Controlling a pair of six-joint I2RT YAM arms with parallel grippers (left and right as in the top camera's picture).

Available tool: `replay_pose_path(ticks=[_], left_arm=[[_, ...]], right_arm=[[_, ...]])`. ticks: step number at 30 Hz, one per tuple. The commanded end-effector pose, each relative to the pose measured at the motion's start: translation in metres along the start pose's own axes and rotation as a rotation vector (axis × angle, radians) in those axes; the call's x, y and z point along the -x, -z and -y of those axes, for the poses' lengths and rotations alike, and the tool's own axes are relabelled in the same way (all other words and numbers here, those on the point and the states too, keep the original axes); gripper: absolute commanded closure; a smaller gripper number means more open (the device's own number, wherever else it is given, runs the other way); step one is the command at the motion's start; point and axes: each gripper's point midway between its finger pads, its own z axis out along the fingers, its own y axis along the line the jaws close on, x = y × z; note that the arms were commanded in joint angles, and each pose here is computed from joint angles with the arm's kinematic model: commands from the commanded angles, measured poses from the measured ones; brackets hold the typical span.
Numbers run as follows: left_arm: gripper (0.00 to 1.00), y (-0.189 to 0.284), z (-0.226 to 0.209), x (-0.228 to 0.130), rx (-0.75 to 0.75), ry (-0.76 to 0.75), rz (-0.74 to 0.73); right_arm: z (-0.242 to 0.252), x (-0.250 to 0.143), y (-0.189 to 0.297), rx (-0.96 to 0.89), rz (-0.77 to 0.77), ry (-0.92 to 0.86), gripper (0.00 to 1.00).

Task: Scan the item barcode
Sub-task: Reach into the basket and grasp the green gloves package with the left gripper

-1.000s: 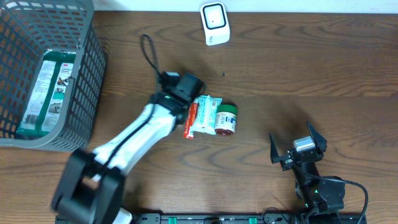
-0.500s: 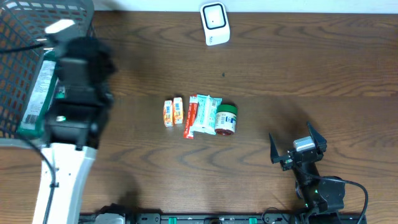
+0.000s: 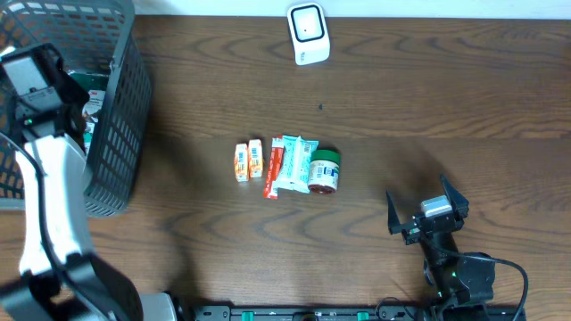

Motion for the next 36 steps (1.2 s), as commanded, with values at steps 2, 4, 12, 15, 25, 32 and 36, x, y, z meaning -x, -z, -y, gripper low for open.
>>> replay_pose_path(ticks=[2,4,12,15,25,32,36], left_arm=[[0.28,-0.035,0.008,-0.031,-0.152,-0.095,-0.141],[0.28,-0.053,0.002,-0.047,-0.147,-0.135,-0.195],[0.16,-0.104,-0.009,-0.110,-0.118,-0.344,-0.364],[0.13,-0.118,-0.015,-0.126,-0.087,-0.356,-0.402],[0.13,-0.140,-0.033,-0.160,-0.008,-0.383,-0.483],[0.60,-0.142,-0.040,-0.162,0.035,-0.395,-0.488],[0.88,-0.142,-0.040,-0.161,0.035,-0.389,-0.485]], right_arm=[[-0.003,0.000,0.000,0.010,-0.001,-0.012,0.01],[-0.003,0.000,0.000,0.010,-0.001,-0.012,0.01],[-0.003,0.000,0.000,0.010,-0.001,-0.012,0.01],[-0.003,0.000,0.000,0.010,-0.001,-0.012,0.01],[-0.003,0.000,0.000,0.010,-0.001,-0.012,0.01],[-0.003,0.000,0.000,0.010,-0.001,-0.012,0.01],[-0.003,0.000,0.000,0.010,-0.001,-0.012,0.01]])
